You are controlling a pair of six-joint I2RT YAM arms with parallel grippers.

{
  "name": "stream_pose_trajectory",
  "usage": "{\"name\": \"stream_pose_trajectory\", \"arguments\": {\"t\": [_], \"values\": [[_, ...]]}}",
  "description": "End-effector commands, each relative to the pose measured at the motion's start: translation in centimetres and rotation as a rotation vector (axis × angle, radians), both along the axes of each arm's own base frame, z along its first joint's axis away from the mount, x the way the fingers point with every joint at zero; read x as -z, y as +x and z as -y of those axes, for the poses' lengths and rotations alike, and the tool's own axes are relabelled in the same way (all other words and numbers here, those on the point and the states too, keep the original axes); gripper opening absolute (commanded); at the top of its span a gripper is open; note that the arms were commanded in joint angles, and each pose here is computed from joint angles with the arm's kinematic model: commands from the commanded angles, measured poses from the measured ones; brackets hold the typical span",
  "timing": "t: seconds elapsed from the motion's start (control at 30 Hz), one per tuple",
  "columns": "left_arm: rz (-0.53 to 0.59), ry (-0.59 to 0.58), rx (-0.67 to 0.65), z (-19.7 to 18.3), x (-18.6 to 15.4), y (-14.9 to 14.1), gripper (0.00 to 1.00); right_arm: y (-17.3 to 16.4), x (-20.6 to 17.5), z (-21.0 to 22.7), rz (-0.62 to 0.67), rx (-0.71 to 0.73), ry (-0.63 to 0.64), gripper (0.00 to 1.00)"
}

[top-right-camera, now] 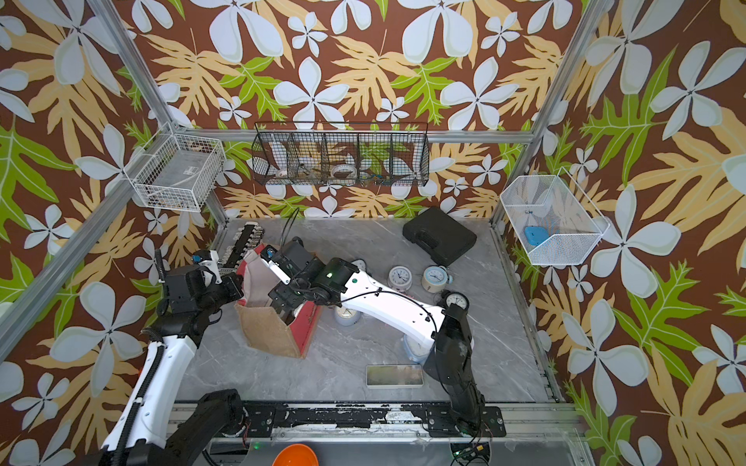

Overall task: Put the alarm clock into the canvas bag
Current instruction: Pick up the alarm from the center of the board.

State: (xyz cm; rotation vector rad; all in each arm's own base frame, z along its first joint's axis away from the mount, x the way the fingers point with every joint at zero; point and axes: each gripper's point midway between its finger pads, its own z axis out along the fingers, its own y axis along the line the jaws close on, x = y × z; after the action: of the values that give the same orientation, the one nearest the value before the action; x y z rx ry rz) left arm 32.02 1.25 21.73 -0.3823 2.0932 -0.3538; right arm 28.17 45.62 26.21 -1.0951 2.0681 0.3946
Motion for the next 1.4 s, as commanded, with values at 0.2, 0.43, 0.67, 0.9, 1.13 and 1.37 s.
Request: {"name": "stream_pose_trajectory", "arguments": {"t": [0.2, 0.43, 0.67, 0.9, 1.13, 1.37], "values": [[0.007, -0.059, 0.034, 0.9, 0.3, 0.4, 0.0, 1.3, 0.2, 9.1, 0.055, 0.321, -0.019, 0.87], [0.018, -0.07, 0.046, 1.2, 0.1, 0.4, 0.0, 1.8, 3.6, 15.0, -0.005, 0.48, -0.021, 0.88], [0.021, -0.063, 0.04, 1.1, 0.0, 0.3, 0.0, 1.9, 8.2, 16.5, -0.063, 0.519, -0.114, 0.88], [-0.016, -0.056, 0.019, 0.7, 0.9, 0.4, 0.0, 0.8, 4.1, 14.9, -0.079, 0.43, 0.054, 0.87], [-0.012, -0.054, 0.017, 0.6, 0.7, 0.4, 0.0, 0.8, 3.7, 15.7, -0.049, 0.419, 0.066, 0.89], [-0.003, -0.06, 0.024, 0.8, 0.6, 0.4, 0.0, 1.3, 12.2, 15.0, -0.134, 0.385, -0.178, 0.9]]}}
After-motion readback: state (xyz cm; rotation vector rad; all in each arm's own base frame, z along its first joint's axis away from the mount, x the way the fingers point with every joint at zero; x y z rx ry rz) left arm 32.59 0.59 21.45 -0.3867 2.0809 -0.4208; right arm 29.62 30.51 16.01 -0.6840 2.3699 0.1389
